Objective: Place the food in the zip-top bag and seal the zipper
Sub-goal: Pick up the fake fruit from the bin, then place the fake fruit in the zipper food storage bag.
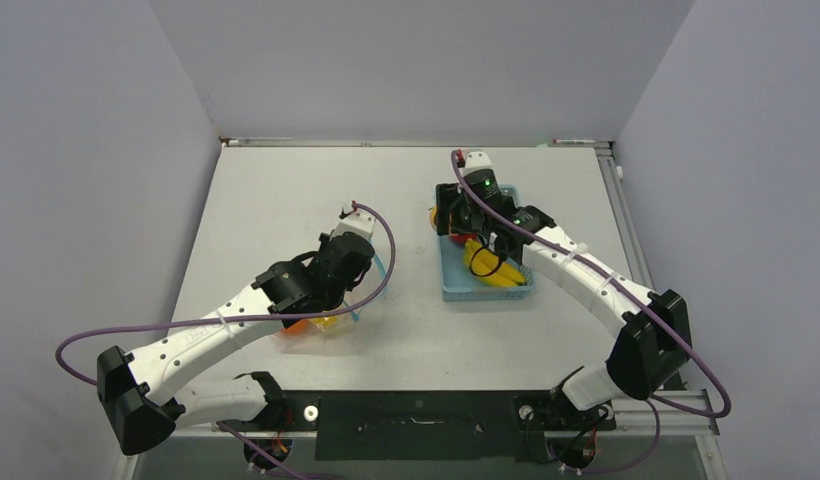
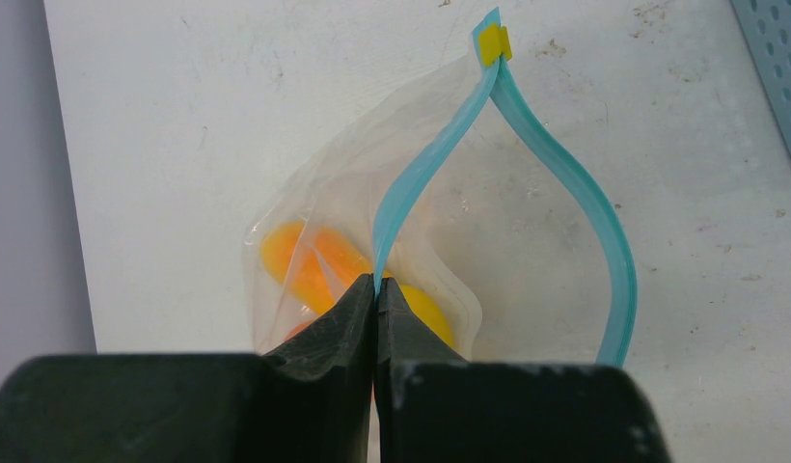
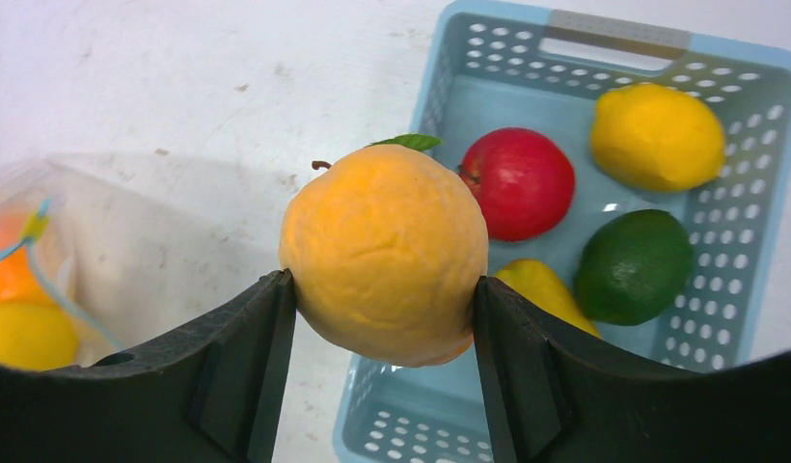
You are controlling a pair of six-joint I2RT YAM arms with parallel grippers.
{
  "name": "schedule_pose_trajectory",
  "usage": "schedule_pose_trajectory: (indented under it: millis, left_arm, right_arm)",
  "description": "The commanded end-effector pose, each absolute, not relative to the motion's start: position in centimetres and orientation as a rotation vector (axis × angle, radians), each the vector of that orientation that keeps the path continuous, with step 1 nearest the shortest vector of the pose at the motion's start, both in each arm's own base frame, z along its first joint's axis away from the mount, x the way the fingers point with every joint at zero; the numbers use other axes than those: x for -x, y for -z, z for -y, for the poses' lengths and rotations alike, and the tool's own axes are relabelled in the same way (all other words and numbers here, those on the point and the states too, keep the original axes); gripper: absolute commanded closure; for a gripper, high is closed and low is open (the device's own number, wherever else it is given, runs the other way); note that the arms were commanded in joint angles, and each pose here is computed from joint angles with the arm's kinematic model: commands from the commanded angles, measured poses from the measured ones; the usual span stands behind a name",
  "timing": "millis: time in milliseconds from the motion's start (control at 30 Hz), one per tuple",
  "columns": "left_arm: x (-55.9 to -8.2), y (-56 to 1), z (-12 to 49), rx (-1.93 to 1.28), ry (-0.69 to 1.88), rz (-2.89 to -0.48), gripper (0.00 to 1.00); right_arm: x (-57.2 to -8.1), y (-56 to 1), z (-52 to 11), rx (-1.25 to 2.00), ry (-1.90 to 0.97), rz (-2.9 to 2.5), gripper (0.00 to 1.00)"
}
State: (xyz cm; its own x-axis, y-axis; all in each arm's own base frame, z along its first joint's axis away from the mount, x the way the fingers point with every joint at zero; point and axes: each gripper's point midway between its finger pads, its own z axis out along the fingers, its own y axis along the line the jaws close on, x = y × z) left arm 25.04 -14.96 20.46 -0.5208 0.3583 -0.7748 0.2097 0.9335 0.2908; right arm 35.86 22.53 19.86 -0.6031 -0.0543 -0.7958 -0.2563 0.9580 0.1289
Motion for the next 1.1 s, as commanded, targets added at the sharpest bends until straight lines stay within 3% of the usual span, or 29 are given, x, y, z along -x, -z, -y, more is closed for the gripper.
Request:
schedule_pose_trajectory:
  millis: [0, 300, 667, 1067]
  left_arm:
    - [-25.5, -21.3, 15.4, -0.371, -0.169, -2.109, 1.0]
    - [-25.5, -21.2, 15.4, -0.374, -0.168, -2.112, 1.0]
    - [-25.4, -21.2, 15.4, -0.375, -0.168, -2.111, 1.0]
    - [-25.3, -21.4, 15.3, -0.371, -0.163, -2.106, 1.0]
  right_arm:
    - [-32.8, -22.1, -25.6, 0.375, -0.51, -2.158, 0.64]
    - [-28.0, -23.6, -30.8, 0.596, -0.813, -2.083, 0.63]
    - [-23.7, -23.0, -36.1, 0.766, -0.973, -2.047, 0.6]
    - [-23.2, -20.5, -39.9, 0.74, -1.046, -2.081, 0.58]
